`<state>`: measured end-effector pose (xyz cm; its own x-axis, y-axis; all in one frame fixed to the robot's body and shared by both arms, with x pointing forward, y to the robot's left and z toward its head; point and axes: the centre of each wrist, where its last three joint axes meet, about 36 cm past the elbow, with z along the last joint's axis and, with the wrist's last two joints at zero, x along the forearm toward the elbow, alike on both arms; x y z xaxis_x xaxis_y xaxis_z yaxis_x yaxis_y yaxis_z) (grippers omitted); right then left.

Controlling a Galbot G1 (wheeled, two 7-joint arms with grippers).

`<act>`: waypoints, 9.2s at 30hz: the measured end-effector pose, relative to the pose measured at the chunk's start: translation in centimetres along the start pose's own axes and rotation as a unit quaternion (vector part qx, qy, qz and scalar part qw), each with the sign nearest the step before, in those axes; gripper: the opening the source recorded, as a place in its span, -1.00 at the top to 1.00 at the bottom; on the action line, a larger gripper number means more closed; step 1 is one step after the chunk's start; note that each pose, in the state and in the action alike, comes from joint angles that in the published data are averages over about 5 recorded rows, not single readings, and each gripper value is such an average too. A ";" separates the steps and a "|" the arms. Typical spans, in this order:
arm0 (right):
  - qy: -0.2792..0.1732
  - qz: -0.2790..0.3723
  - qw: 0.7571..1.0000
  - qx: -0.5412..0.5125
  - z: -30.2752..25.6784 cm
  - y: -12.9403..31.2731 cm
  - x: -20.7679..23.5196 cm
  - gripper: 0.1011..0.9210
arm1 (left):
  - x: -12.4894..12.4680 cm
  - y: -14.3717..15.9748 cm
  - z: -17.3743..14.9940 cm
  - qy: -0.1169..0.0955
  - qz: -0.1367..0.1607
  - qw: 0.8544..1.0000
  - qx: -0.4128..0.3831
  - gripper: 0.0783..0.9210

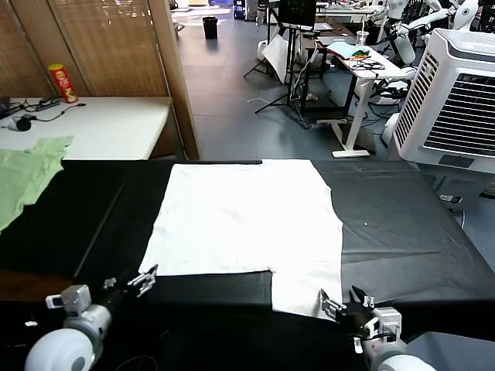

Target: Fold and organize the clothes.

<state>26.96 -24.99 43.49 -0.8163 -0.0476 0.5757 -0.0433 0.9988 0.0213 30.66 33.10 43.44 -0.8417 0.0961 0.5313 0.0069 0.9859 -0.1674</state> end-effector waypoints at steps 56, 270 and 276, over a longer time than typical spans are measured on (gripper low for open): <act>-0.142 -0.024 0.990 0.013 -4.1 -1.1 -7.6 0.95 | -1.6 -2.6 -1.4 -0.136 -0.051 0.989 0.015 0.88; -0.043 -0.077 0.996 0.024 -12.7 -3.1 -12.6 0.95 | -6.4 3.9 -12.8 -0.063 -0.025 0.991 -0.117 0.89; -0.025 -0.084 0.996 0.035 -11.2 -2.4 -10.6 0.95 | -4.5 4.2 -11.1 -0.058 -0.032 0.991 -0.116 0.89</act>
<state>42.20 -26.82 46.50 -0.8213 -0.2169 0.5276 -0.2208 0.9737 0.0566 40.48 38.30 49.51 -0.9004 0.0297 0.4341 0.0646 0.9957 0.0659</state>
